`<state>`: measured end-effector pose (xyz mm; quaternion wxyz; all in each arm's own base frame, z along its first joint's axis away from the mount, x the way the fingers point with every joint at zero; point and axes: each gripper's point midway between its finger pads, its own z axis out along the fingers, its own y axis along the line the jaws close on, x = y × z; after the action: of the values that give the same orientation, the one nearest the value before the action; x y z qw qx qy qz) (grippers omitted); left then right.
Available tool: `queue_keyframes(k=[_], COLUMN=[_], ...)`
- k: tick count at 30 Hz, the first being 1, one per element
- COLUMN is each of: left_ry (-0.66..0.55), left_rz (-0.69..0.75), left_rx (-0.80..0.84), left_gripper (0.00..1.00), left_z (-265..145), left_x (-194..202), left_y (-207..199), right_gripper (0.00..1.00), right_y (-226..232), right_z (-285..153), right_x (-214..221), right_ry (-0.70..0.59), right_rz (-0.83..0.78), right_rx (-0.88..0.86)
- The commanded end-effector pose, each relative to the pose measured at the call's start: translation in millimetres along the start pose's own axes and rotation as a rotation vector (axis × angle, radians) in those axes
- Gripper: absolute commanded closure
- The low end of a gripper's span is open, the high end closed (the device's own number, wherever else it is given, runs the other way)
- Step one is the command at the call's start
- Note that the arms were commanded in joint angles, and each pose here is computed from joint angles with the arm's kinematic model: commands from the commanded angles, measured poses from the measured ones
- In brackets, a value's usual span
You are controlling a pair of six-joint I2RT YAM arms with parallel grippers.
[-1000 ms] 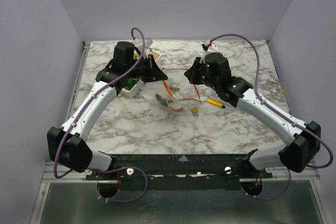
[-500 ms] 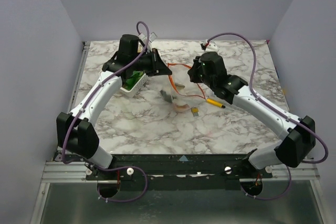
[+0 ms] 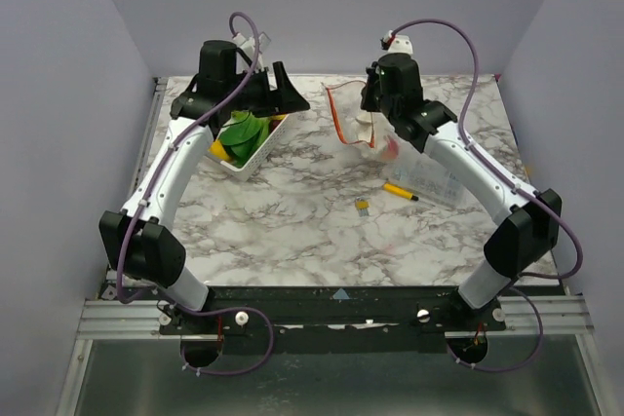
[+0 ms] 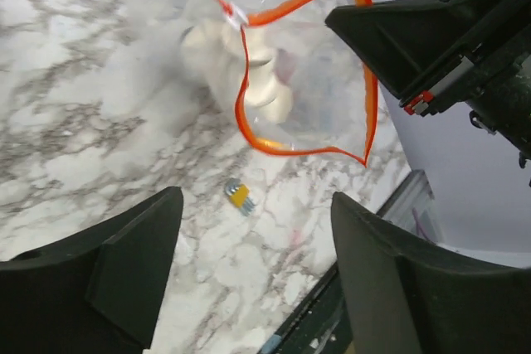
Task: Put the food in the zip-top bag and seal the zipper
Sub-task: Adjust the zipper food storage bag at the center of the board, then pick up the fake vegetable from the bin.
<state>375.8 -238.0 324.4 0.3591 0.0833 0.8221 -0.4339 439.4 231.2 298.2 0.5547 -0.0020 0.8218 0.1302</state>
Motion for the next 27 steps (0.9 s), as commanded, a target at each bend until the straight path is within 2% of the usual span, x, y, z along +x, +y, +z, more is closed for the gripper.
queue_keyframes(k=[1, 3, 5, 11, 15, 20, 27], left_ry=[-0.071, -0.090, -0.086, -0.059, -0.011, 0.093, 0.225], left_rz=[0.053, 0.046, 0.063, 0.240, 0.333, 0.421, 0.426], left_rx=[-0.119, -0.208, -0.327, -0.696, -0.763, -0.838, -0.876], left_gripper=[0.20, 0.15, 0.13, 0.13, 0.12, 0.10, 0.12], left_z=[-29.7, -32.9, -34.4, -26.3, -3.2, 19.0, 44.5], left_x=[-16.8, -20.3, -23.1, -48.3, -51.9, -53.3, -28.4], left_y=[26.3, 50.7, 76.6, 170.2, 209.9, 235.8, 266.7], right_gripper=[0.99, 0.99, 0.99, 0.99, 0.99, 0.99, 0.99], right_y=[-4.3, -3.3, -3.2, -0.4, -0.9, 1.6, -0.2], right_z=[22.7, 30.4, 37.4, 45.2, 43.1, 42.3, 44.0], right_x=[-4.8, -2.2, 6.9, 26.5, 23.8, 26.6, 28.2], right_ry=[-0.003, 0.002, 0.017, 0.049, 0.038, 0.046, 0.046], right_rz=[-0.063, -0.075, -0.089, -0.100, -0.088, -0.074, -0.071], right_rx=[0.028, 0.030, 0.027, -0.020, -0.044, -0.074, -0.078])
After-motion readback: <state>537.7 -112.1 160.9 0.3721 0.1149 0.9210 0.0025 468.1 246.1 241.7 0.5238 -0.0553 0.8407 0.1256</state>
